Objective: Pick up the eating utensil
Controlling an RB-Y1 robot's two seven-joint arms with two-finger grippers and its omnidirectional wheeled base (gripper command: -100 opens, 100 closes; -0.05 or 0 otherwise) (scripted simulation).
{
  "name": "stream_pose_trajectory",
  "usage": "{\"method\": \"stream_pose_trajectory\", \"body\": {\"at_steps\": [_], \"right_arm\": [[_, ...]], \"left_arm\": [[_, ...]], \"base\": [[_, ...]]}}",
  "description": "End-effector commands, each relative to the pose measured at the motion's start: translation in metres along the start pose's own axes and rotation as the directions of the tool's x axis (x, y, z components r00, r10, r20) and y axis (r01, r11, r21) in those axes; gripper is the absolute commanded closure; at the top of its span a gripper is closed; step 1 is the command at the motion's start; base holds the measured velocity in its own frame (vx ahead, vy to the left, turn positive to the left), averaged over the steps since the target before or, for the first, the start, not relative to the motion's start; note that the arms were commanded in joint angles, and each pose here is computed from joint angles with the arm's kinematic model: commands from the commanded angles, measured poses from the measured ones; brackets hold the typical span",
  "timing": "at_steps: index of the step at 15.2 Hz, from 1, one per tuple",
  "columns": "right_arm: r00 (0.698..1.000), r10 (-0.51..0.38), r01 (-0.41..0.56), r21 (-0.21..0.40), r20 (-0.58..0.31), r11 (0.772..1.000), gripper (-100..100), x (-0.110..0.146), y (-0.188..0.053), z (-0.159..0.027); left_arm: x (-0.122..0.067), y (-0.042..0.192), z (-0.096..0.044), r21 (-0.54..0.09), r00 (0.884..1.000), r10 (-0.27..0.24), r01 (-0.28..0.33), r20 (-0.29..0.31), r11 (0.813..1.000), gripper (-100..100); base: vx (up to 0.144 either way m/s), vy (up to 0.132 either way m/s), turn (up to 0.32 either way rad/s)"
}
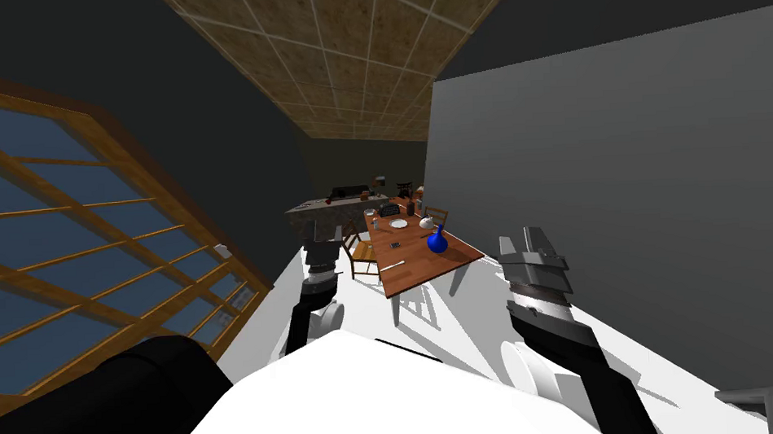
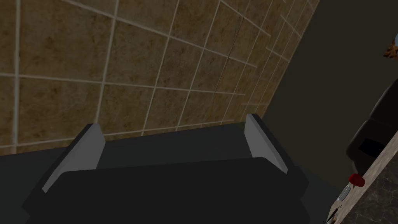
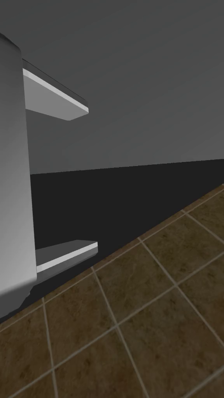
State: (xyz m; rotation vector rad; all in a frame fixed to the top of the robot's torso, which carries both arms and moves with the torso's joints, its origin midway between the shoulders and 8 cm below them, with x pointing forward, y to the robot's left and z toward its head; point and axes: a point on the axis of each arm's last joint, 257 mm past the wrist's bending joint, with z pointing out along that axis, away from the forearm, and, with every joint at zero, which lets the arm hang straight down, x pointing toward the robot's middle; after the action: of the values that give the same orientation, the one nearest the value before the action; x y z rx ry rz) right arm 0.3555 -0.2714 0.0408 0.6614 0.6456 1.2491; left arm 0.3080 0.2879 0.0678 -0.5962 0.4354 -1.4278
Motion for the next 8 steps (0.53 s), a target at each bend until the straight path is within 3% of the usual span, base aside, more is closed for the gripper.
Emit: {"method": "stream_pose_trajectory", "body": {"at_steps": [1,8], "right_arm": [[1.000,0.000,0.000,0.000,0.000,1.000,0,0.000,0.000,0.000],[1.000,0.000,0.000,0.000,0.000,1.000,0,0.000,0.000,0.000]], "left_arm": [[0.002,0.007,-0.001,-0.024,0.999,0.004,-0.005,-0.032,1.000,-100],[-0.004,0.048,-0.007,-0.155,0.995,0.006,-0.020,-0.095,0.988,-100]], "base": [[0.000,-0.005,-0.044],[0.001,-0.017,-0.111]]}}
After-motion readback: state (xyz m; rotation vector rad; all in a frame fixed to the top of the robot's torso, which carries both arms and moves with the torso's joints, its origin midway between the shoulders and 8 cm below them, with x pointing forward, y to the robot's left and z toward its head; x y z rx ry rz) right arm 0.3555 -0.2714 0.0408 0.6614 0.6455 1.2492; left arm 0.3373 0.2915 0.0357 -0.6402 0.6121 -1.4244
